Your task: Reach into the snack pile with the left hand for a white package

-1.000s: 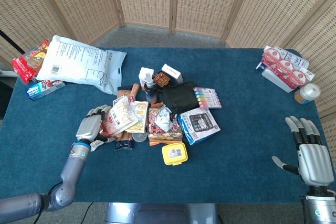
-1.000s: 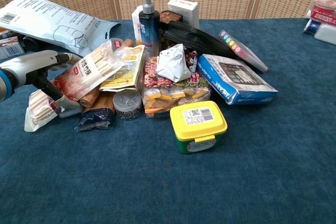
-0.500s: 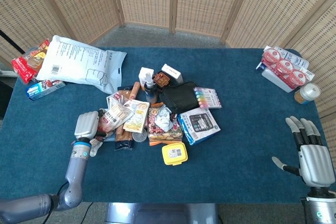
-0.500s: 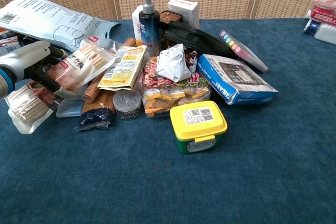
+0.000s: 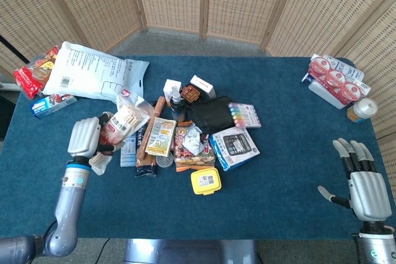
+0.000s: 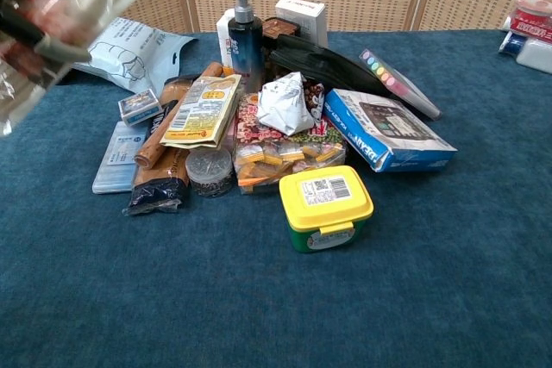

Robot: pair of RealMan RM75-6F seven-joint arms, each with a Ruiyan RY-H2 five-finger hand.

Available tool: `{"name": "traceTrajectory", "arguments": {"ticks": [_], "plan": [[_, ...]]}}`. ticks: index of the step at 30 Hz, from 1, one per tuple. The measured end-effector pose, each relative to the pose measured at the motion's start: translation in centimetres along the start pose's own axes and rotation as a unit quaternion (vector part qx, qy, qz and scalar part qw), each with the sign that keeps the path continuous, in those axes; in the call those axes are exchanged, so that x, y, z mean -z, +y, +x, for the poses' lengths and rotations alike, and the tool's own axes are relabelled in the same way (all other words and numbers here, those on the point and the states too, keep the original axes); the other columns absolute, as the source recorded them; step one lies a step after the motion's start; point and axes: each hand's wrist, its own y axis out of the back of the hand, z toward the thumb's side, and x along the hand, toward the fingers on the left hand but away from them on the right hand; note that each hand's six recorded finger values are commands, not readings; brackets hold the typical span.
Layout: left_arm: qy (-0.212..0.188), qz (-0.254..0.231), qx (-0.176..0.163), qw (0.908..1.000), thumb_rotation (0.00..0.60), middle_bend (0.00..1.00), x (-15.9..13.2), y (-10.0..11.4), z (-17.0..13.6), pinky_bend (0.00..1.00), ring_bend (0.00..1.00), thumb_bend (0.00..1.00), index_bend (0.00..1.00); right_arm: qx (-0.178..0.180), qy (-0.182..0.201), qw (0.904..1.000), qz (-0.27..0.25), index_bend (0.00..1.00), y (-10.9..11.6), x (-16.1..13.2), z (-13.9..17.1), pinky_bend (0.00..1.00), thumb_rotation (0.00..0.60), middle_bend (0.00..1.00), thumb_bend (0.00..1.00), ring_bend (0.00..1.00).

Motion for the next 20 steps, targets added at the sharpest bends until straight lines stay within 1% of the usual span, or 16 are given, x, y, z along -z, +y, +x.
{"name": "traceTrajectory", "arguments": {"ticks": [3,7,9,12,20], "plan": [[-0.019,0.012,-0.034,0.9992,0.600,1.00,-1.4,3.1,0.6,0.93,0.90,0.17,0.88,-0.001,0.000,1.0000,0.001,0.00,-0.1,0.0,0.0,0.00,0.600,0.00,0.00,0.00],[-0.044,0.025,-0.065,0.9966,0.600,1.00,-3.6,5.6,1.3,0.93,0.89,0.17,0.88,-0.002,0.000,1.0000,0.002,0.00,-0.1,-0.1,0.0,0.00,0.600,0.00,0.00,0.00],[-0.056,0.025,-0.075,0.9953,0.600,1.00,-4.7,6.4,1.7,0.93,0.89,0.17,0.88,-0.003,0.001,1.0000,0.002,0.00,-0.2,-0.2,0.0,0.00,0.600,0.00,0.00,0.00],[-0.067,0.020,-0.082,0.9942,0.600,1.00,-6.0,6.9,2.2,0.93,0.90,0.17,0.88,-0.003,0.001,1.0000,0.004,0.00,-0.2,-0.2,0.0,0.00,0.600,0.00,0.00,0.00],[-0.086,0.025,-0.095,0.9915,0.600,1.00,-8.8,7.9,3.0,0.93,0.90,0.17,0.88,-0.005,-0.002,1.0000,0.004,0.00,-0.3,0.0,-0.1,0.00,0.600,0.00,0.00,0.00]]}}
